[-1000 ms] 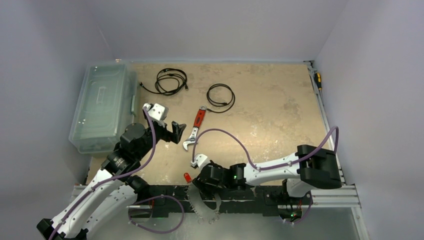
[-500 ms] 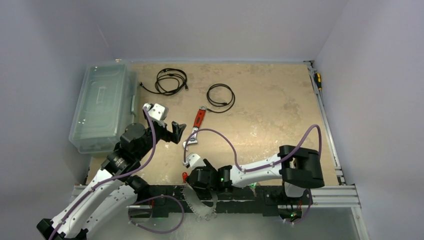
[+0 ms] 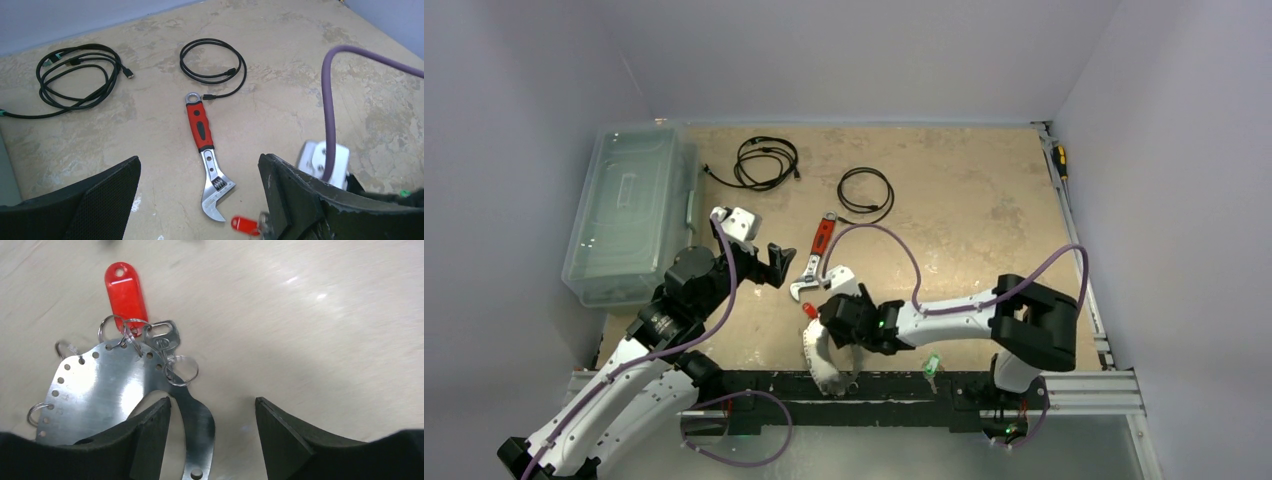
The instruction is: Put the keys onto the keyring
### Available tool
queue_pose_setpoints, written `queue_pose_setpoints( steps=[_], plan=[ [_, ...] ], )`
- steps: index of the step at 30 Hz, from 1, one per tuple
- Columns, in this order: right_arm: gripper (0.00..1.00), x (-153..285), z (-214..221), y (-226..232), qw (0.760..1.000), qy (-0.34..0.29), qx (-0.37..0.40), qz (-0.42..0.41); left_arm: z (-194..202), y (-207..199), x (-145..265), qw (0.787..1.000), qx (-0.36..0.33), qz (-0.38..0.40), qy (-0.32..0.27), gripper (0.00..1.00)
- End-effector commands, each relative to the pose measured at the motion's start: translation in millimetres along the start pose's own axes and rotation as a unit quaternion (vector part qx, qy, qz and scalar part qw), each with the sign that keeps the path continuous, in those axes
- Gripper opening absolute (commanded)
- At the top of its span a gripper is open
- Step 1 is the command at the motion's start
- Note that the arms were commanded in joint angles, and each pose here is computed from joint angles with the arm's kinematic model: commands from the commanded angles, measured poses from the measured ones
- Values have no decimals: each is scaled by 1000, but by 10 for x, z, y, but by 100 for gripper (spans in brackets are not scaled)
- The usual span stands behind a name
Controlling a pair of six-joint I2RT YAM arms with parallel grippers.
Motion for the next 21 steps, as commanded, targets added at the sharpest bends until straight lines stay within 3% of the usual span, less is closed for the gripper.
queue_pose_setpoints(
  steps=[1, 7, 11, 21],
  plan=[
    [66, -136, 50, -402, 998, 11, -2, 62, -165, -29, 27, 1000, -6, 5, -20, 88],
    [66, -374, -92, -722, 995, 10, -31, 96, -163, -28, 26, 1000, -6, 5, -21, 88],
    [65, -435, -348, -927, 993, -26, -37, 110, -158, -28, 19, 1000, -6, 5, -20, 88],
    [65, -141, -751, -1094, 992, -76, -56, 80, -171, 27, 8, 999, 14, -30, -23, 89]
  ],
)
Point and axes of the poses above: each gripper's point midway between its finger pads, its own x axis back along the fingers, its own y axis along the line the jaws close on, z = x × y, the point moved 7 cm from there along x, back along the fingers, and after that the axes turned 11 degrees about x, right-handed, at the moved point
